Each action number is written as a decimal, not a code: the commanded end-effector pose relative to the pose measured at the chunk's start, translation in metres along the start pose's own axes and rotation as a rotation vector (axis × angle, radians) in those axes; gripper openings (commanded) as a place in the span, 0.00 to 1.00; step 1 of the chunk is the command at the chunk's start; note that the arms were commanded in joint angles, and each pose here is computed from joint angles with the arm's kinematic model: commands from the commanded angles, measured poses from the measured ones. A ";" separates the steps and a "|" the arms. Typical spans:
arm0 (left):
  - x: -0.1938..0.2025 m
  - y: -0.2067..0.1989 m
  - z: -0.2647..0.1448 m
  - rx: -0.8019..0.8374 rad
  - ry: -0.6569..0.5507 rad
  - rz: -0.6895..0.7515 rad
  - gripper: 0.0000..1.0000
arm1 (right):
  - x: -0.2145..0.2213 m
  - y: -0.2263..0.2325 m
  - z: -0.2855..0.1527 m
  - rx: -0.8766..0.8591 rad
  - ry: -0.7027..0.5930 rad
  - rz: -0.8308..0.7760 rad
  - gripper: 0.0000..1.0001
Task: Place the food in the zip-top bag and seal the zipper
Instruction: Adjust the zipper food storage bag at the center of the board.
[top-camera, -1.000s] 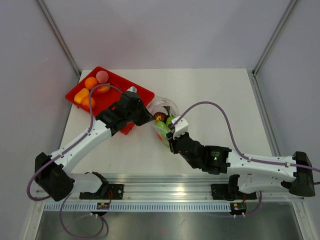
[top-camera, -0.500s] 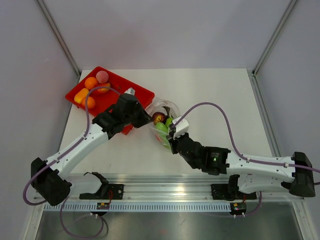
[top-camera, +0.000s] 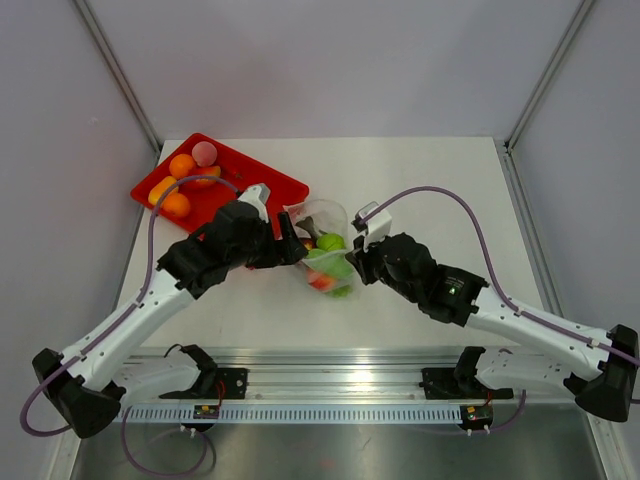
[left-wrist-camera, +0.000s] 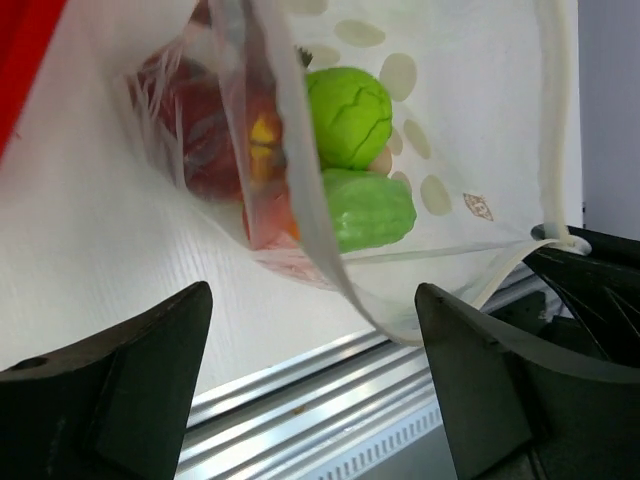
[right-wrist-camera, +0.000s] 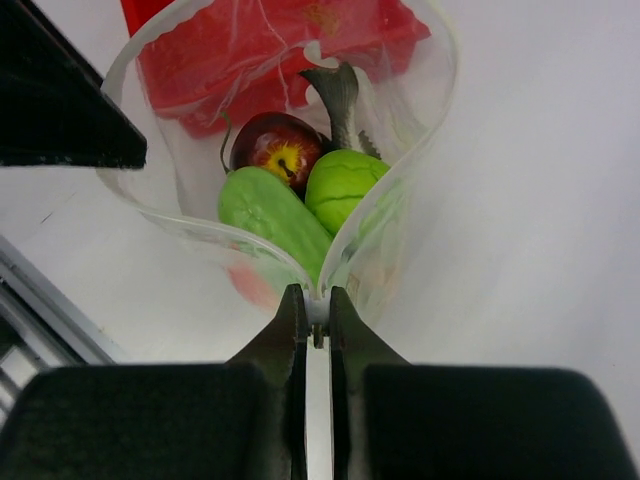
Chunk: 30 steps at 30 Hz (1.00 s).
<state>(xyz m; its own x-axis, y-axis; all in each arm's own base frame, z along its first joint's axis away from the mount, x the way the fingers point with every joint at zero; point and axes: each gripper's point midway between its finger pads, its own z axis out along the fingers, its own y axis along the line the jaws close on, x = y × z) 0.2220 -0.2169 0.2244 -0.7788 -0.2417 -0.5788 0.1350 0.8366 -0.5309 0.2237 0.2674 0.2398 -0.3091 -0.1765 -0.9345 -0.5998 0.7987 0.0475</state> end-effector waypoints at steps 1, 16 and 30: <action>-0.047 -0.023 -0.041 0.071 -0.162 0.309 0.81 | -0.016 0.014 -0.004 -0.101 -0.004 -0.040 0.00; -0.004 -0.095 -0.039 0.504 0.019 1.006 0.63 | -0.018 0.016 -0.012 -0.135 -0.009 0.018 0.00; 0.040 -0.087 0.009 0.538 0.280 1.045 0.00 | -0.016 0.008 -0.030 -0.128 0.005 0.094 0.02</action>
<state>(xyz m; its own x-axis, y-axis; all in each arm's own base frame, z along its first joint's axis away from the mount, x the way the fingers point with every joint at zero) 0.1869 -0.2941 0.2344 -0.2733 0.5923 -0.7580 0.9481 0.2992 -0.1081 0.2044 0.2653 0.2383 -0.3809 -0.1868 -0.9056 -0.6673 0.7335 0.1294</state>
